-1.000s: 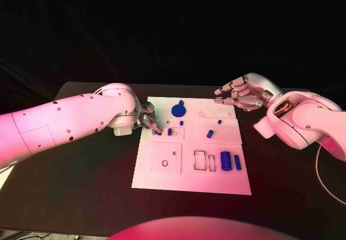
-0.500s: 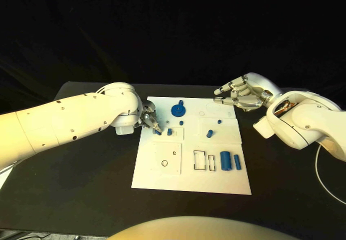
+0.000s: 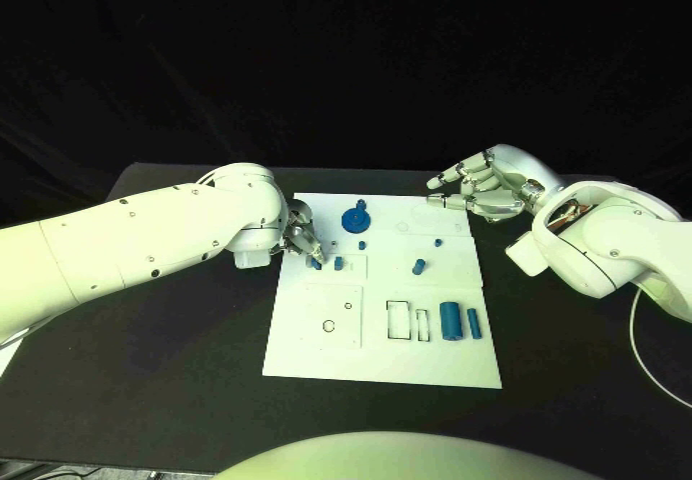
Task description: Assemble the parts on the task board
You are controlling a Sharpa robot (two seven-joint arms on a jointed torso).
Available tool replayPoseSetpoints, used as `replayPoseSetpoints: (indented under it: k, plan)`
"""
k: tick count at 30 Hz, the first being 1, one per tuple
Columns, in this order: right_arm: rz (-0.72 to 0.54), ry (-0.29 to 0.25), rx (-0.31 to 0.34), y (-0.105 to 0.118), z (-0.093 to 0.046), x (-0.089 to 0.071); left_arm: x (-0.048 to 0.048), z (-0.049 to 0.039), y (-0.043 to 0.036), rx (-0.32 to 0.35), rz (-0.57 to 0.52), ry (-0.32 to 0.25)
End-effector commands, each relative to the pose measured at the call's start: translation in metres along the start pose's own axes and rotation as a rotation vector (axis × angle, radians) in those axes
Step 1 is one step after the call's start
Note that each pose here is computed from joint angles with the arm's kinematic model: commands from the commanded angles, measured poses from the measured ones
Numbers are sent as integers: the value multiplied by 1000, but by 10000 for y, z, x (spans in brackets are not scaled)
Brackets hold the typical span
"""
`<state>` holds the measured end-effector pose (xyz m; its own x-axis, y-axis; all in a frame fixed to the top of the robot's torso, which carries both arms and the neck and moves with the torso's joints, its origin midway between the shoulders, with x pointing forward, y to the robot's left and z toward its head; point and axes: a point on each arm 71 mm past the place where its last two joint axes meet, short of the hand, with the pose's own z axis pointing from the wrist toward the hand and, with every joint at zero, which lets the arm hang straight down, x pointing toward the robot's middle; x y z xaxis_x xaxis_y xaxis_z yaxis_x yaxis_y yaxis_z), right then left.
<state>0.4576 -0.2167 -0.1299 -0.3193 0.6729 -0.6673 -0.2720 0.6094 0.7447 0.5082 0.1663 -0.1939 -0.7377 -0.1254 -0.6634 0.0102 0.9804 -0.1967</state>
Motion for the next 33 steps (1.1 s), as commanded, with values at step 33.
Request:
replayPoseSetpoints:
  k: [33]
  plan:
    - [0, 8, -6, 3, 1, 8, -75, -18, 144, -5, -137, -130]
